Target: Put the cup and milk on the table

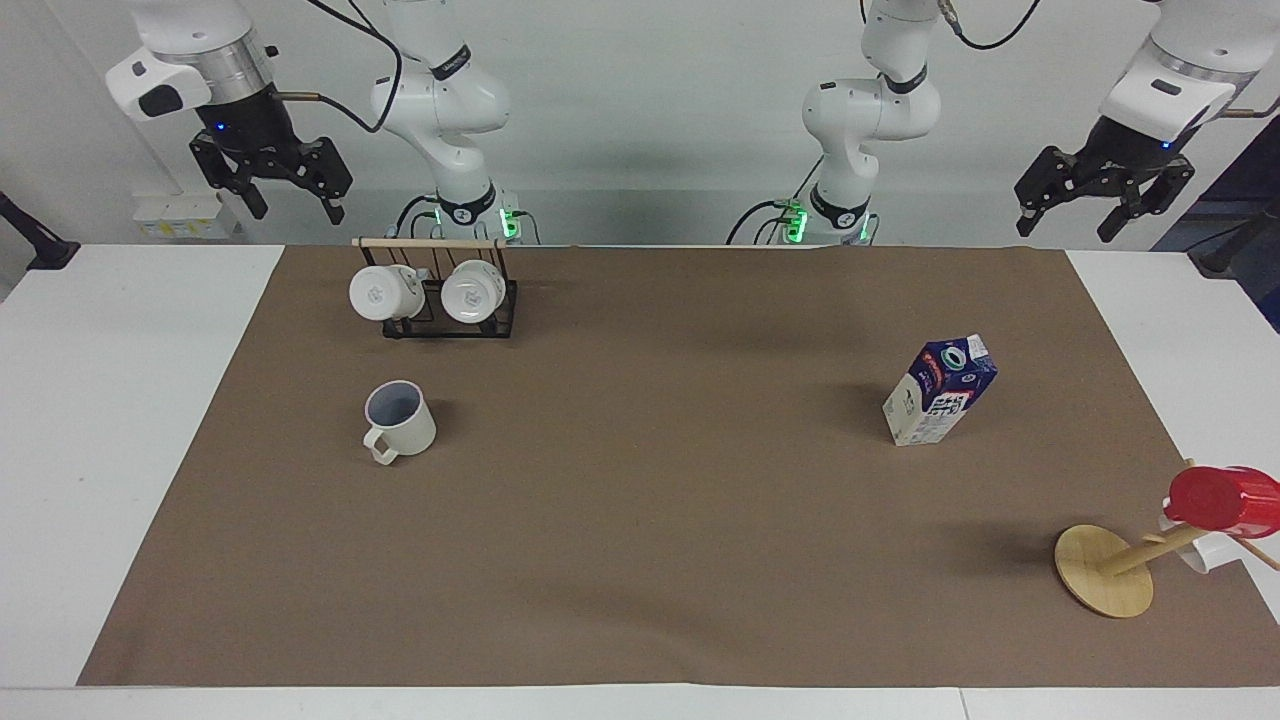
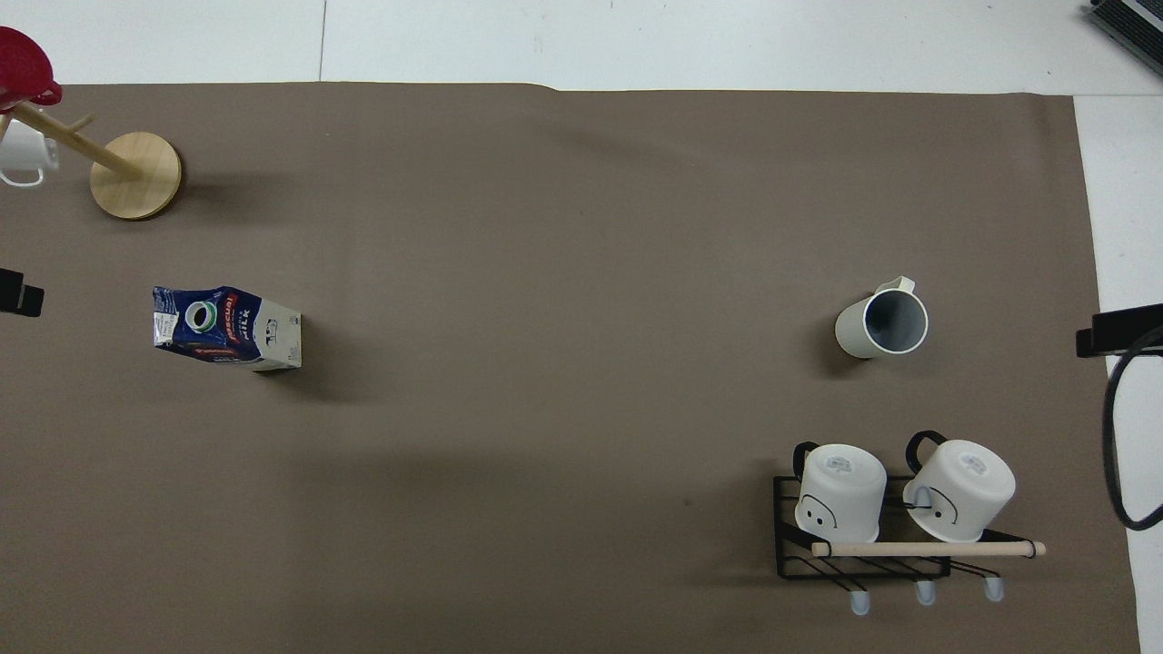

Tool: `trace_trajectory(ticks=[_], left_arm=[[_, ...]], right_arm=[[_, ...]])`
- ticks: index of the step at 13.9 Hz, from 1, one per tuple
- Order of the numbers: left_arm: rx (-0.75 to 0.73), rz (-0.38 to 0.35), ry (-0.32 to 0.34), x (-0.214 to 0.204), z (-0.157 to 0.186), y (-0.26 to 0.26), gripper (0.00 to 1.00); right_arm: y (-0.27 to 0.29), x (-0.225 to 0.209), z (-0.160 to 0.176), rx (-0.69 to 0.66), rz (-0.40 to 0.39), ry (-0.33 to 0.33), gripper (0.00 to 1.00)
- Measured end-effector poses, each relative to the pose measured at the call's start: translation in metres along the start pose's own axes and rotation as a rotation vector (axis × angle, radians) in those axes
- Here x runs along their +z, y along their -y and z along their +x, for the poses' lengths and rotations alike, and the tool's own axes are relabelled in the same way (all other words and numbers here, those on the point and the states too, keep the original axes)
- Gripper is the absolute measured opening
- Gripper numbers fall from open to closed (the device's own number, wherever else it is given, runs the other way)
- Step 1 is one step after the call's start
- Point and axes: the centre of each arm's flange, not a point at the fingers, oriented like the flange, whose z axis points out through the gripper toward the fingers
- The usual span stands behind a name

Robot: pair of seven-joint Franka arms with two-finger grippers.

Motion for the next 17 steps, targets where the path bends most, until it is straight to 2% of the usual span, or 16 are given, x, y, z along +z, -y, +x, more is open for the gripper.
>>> trace_trajectory(ticks=[3, 6, 9, 17], left_arm=[[0.0, 0.0, 0.0, 0.0, 0.0, 0.0, 1.0], [0.0, 0.0, 0.0, 0.0, 0.0, 0.0, 1.0], [0.0, 0.0, 0.0, 0.0, 0.0, 0.0, 1.0], [-0.001, 0.0, 0.001, 0.0, 0.0, 0.0, 1.0]], right_arm=[[0.003, -0.001, -0.001, -0.005, 0.0, -0.004, 1.0], [0.009, -0.007, 0.002, -0.016, 0.001, -0.037, 1.0], [0.031, -0.009, 0.001, -0.058, -0.001, -0.051, 1.0], [0.024, 0.003, 0.008, -0.047, -0.004, -0.038, 1.0]])
